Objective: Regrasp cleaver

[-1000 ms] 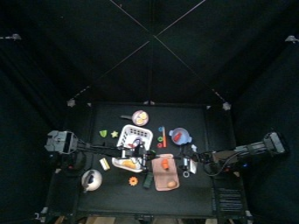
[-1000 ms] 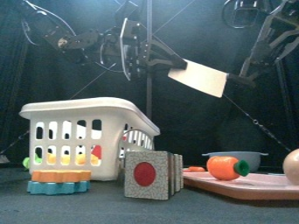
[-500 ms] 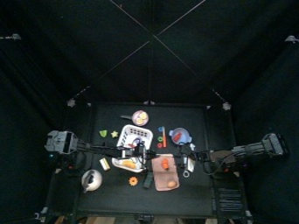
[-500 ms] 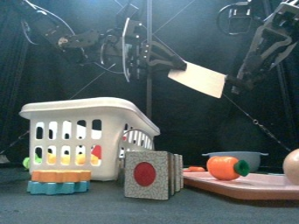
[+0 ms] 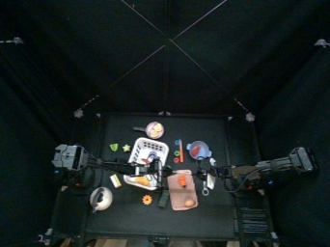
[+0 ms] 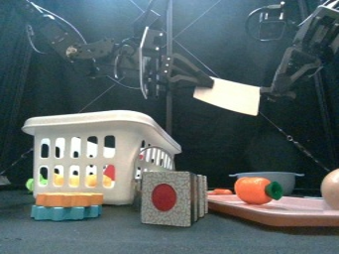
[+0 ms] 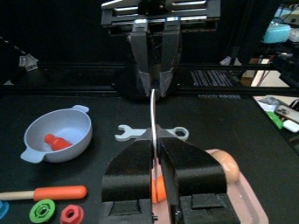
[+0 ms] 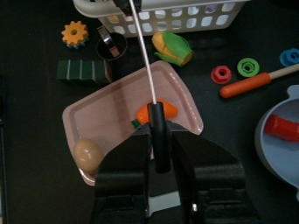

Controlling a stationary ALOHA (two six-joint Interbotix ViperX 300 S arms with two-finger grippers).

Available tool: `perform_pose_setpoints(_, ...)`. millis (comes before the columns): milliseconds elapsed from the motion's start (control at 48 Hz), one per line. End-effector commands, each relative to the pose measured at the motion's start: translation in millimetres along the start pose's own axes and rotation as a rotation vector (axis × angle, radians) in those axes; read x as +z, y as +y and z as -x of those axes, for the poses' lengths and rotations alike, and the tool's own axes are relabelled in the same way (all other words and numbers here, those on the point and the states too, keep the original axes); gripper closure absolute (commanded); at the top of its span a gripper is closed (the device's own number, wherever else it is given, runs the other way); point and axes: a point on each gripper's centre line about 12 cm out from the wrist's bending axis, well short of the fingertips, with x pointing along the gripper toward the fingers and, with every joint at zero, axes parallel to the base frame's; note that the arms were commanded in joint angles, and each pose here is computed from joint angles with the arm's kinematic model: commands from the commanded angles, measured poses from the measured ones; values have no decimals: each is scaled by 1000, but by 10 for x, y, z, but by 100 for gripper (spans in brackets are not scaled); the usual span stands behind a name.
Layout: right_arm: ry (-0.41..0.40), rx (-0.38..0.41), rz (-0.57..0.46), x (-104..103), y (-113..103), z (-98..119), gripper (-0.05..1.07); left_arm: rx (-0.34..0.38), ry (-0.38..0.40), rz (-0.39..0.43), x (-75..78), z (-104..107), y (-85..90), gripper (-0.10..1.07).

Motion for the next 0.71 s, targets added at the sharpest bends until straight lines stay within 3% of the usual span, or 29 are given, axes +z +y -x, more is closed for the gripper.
perform_pose_setpoints(0,-20,-2,-10,66,-5,49,63,0,-34,1,109,-14,-5,58)
perform_pose_setpoints(167,-31,-9,-10,80,-26,119,68,-1,-6,1,29,21,-4,58)
perform_pose_setpoints(688,1,-30,-18,0,-75,51,68,-23,34,-2,-100,20,-98,58)
